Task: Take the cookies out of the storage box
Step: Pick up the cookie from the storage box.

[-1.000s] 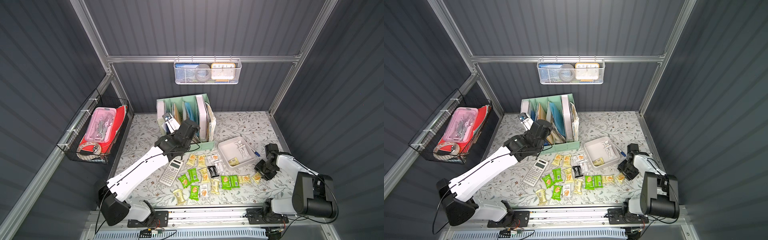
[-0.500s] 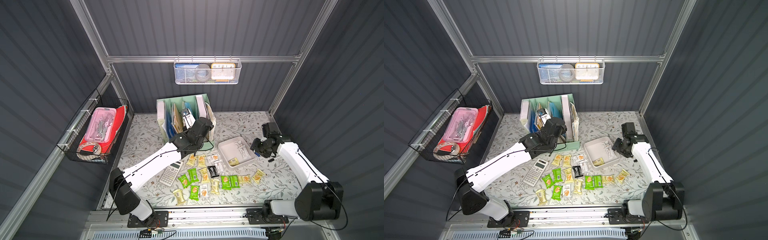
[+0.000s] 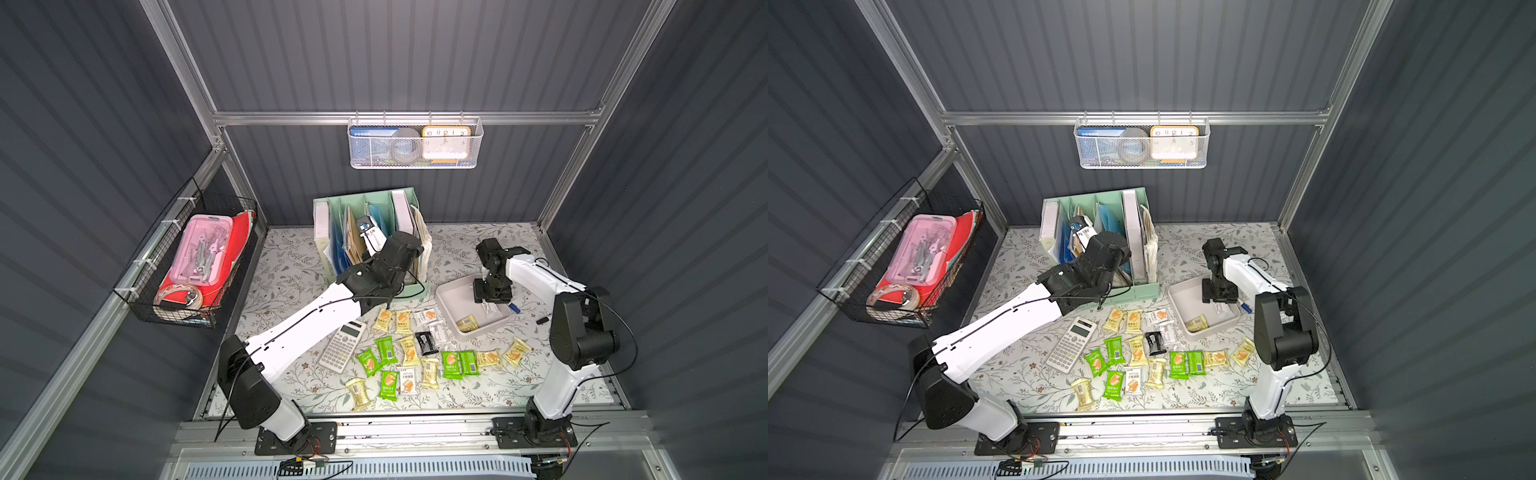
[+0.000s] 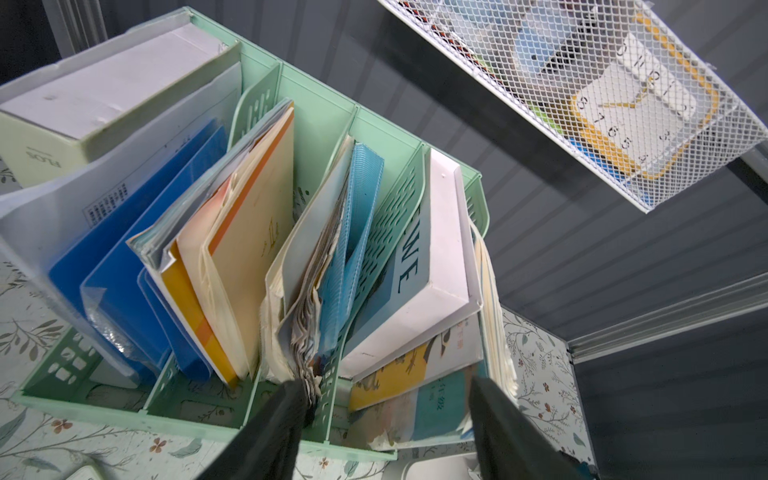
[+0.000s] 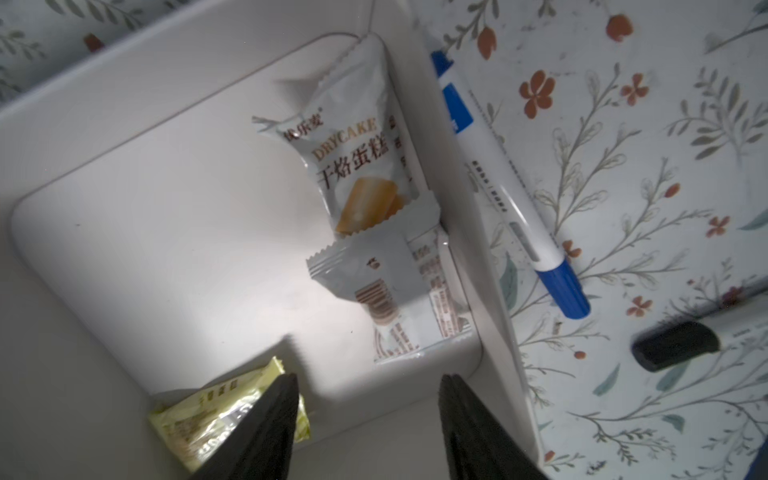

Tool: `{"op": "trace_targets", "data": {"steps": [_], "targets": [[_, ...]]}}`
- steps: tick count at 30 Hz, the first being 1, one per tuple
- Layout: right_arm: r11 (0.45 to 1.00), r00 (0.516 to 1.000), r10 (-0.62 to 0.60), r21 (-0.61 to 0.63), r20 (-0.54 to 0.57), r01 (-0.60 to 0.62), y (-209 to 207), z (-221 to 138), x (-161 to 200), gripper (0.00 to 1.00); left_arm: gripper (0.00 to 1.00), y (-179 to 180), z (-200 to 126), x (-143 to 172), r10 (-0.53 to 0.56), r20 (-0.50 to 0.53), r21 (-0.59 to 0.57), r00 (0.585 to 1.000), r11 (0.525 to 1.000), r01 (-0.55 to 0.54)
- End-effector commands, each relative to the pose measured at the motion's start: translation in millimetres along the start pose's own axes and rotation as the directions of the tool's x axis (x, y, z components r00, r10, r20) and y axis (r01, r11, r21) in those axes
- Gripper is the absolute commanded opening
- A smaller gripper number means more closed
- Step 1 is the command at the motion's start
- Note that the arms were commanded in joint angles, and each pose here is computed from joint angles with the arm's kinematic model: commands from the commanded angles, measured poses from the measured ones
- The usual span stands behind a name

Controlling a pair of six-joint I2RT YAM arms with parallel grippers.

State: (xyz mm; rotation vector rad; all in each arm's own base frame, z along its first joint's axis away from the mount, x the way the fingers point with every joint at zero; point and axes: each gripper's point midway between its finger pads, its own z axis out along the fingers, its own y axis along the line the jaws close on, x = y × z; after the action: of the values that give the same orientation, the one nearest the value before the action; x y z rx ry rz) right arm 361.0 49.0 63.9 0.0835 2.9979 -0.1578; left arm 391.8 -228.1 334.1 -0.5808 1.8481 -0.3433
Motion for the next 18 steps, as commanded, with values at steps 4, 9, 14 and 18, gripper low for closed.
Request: {"op": "trace_targets", "data": {"steps": [4, 9, 14, 18], "targets": [[0.996, 0.998, -0.059, 0.071, -0.009, 0.059, -7, 12, -7, 0.6, 0.67, 18, 7, -2, -0.022, -0.007, -0.048, 1.0, 0.999, 0.022], [0.995, 0.998, -0.064, 0.075, -0.018, 0.065, -4, 24, -6, 0.6, 0.66, 22, 12, -4, -0.028, -0.016, -0.059, 0.999, 0.998, 0.027], [0.996, 0.996, -0.088, 0.004, -0.026, 0.088, 19, 31, -2, 0.6, 0.66, 26, 15, -2, -0.039, -0.034, -0.07, 0.999, 0.997, 0.036], [0.991, 0.996, -0.085, -0.106, -0.024, 0.082, 48, 24, 3, 0.6, 0.66, 28, 17, -1, -0.053, -0.042, -0.074, 0.998, 0.996, 0.05]]}}
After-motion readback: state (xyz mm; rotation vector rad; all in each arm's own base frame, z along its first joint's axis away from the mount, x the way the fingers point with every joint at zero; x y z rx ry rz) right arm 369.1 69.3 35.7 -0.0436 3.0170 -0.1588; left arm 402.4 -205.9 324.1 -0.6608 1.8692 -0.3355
